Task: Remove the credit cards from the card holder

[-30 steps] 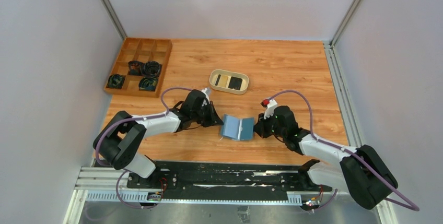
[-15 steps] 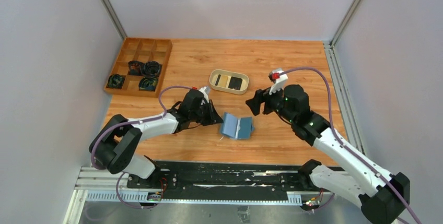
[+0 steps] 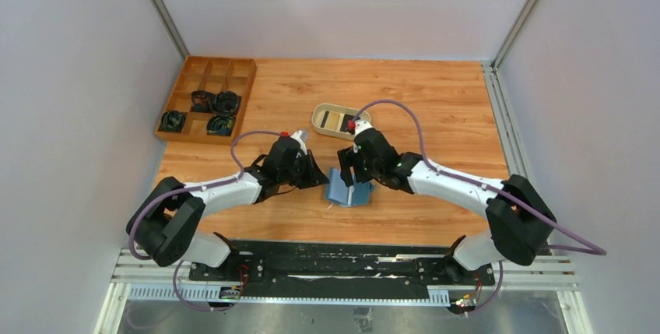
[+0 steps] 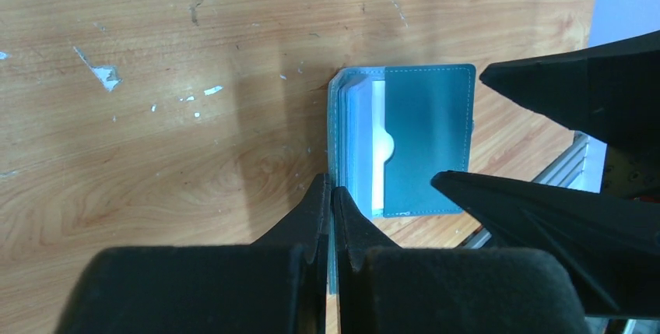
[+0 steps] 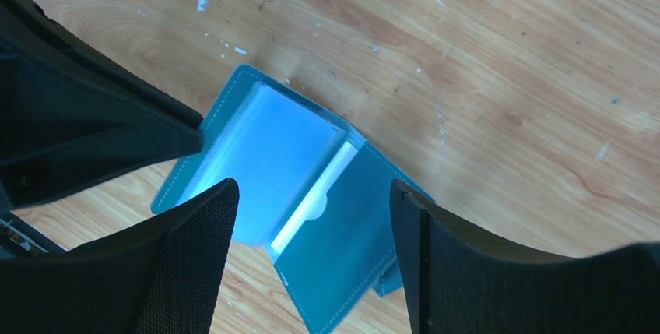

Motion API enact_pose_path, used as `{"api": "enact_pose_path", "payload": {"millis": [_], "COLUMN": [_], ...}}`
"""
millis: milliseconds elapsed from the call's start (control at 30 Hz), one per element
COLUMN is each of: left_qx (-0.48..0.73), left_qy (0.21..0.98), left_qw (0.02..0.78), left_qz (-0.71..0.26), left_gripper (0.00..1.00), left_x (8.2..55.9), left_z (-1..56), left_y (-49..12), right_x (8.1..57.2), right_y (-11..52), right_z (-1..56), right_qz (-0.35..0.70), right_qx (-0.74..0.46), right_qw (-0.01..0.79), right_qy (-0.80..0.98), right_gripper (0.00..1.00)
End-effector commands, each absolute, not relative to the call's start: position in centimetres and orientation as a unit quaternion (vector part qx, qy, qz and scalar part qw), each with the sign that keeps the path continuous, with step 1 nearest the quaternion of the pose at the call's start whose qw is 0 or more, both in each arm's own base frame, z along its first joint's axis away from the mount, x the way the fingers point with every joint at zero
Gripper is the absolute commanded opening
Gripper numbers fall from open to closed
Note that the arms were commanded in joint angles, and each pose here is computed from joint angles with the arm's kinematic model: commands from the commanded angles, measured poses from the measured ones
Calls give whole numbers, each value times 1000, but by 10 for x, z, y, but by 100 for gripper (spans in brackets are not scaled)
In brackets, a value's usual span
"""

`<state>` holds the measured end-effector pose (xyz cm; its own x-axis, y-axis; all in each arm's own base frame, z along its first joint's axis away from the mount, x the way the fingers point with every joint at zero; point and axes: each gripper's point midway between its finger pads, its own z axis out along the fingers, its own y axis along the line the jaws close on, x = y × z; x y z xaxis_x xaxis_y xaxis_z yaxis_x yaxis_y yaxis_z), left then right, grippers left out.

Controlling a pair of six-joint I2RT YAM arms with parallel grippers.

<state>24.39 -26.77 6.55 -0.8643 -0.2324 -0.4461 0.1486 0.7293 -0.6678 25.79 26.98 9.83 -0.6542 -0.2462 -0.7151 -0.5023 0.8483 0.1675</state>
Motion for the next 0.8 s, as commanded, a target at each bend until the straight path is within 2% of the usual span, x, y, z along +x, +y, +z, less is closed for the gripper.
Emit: {"api": "enact_pose_path", "payload": {"millis": [0, 367, 767], "left_qx": [-26, -28, -35], "left_qy": [888, 889, 890], "left_qw": [271, 273, 280], "left_qz": [-370, -367, -358], "left_gripper": [0, 0, 0], "left_x": [243, 241, 242], "left_z": [69, 68, 67], "left_y": [-267, -264, -259], "right_x": [269, 267, 258], "right_y": [298, 315, 303], "right_z": [115, 87, 62], "right_qz": [191, 170, 133], "right_qx": [-204, -231, -250], "right_qw": [383, 354, 335], "right_qy": [881, 890, 899], "right_gripper": [74, 74, 72]}}
